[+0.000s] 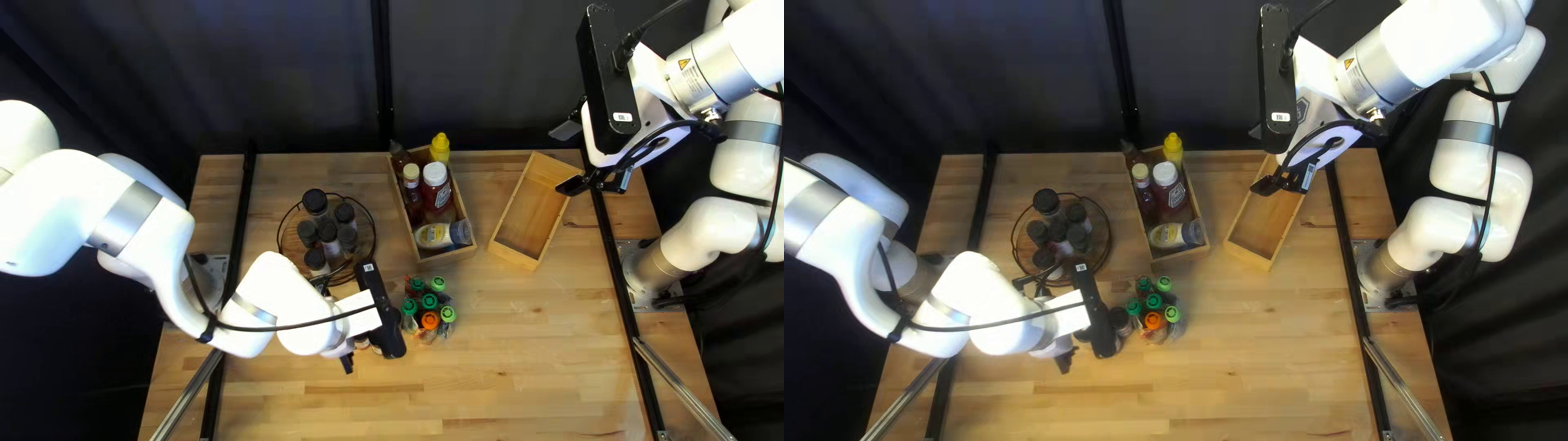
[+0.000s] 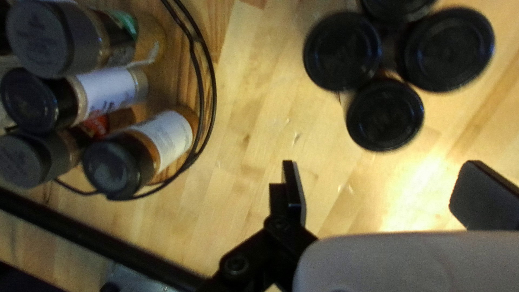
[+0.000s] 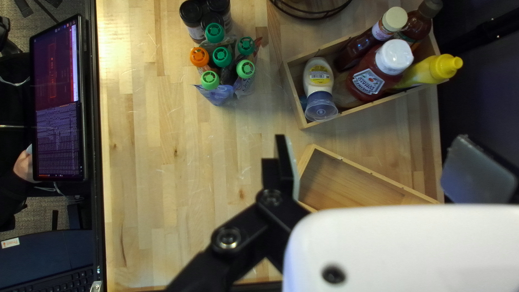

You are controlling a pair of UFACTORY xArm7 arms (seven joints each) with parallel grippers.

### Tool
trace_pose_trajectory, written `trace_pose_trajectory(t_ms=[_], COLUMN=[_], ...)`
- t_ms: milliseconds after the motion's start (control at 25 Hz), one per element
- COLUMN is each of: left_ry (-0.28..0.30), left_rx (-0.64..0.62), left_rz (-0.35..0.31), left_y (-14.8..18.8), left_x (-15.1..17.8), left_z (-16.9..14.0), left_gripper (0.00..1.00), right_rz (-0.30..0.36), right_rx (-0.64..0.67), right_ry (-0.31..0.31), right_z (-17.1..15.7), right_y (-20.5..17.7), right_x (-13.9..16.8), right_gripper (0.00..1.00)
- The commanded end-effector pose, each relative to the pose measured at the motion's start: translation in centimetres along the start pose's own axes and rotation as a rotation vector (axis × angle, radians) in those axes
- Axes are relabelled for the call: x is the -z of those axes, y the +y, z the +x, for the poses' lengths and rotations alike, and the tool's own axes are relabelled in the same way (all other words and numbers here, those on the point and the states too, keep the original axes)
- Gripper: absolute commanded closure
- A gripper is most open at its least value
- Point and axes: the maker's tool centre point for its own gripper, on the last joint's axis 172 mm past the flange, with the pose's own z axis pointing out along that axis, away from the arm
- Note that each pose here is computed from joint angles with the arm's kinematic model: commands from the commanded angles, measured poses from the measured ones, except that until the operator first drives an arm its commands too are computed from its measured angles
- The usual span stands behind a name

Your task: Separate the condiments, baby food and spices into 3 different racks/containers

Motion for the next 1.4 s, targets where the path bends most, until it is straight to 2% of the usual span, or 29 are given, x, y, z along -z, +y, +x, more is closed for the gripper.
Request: trace_pose_trajectory(t_ms=[40, 440, 480, 520, 600, 640, 680, 720, 760, 840, 1040, 1200, 1400], left_ry=[0.003, -0.006, -0.007, -0.007, -0.006, -0.006, -0.005, -0.005, -0.005, -0.004, -0.001, -0.007, -0.018], left_rx=[-0.003, -0.055, -0.062, -0.066, -0.074, -0.076, -0.080, -0.083, -0.085, -0.089, -0.096, -0.103, -0.090], left_rz=[-0.008, -0.051, -0.055, -0.056, -0.059, -0.059, -0.060, -0.060, -0.060, -0.061, -0.054, -0.022, 0.017], left_y=[0.2, 1.9, 2.0, 2.0, 2.1, 2.1, 2.1, 2.1, 2.0, 2.0, 1.8, 1.1, -1.4], left_x=[-0.7, -1.6, -1.6, -1.7, -1.7, -1.7, -1.7, -1.7, -1.7, -1.7, -0.9, 2.3, 4.8], left_z=[0.5, 0.6, 0.5, 0.5, 0.5, 0.5, 0.5, 0.5, 0.5, 0.6, 0.5, -1.0, -3.3], left_gripper=[0.00, 0.00, 0.05, 0.16, 0.45, 0.51, 0.65, 0.75, 0.81, 0.88, 0.88, 0.83, 0.90], right_rz=[0.000, 0.000, 0.000, 0.000, 0.000, 0.000, 0.000, 0.000, 0.000, 0.000, 0.000, 0.000, 0.000], right_rx=[0.000, 0.000, 0.000, 0.000, 0.000, 0.000, 0.000, 0.000, 0.000, 0.000, 0.000, 0.000, 0.000], right_ry=[0.000, 0.000, 0.000, 0.000, 0.000, 0.000, 0.000, 0.000, 0.000, 0.000, 0.000, 0.000, 0.000], right_z=[0.0, 0.0, 0.0, 0.0, 0.0, 0.0, 0.0, 0.0, 0.0, 0.0, 0.0, 0.0, 0.0], right_y=[0.0, 0.0, 0.0, 0.0, 0.0, 0.0, 0.0, 0.0, 0.0, 0.0, 0.0, 0.0, 0.0], right_x=[0.0, 0.0, 0.0, 0.0, 0.0, 0.0, 0.0, 0.0, 0.0, 0.0, 0.0, 0.0, 0.0], right_gripper=[0.00, 0.00, 0.00, 0.00, 0.00, 0.00, 0.00, 0.00, 0.00, 0.00, 0.00, 0.00, 0.00])
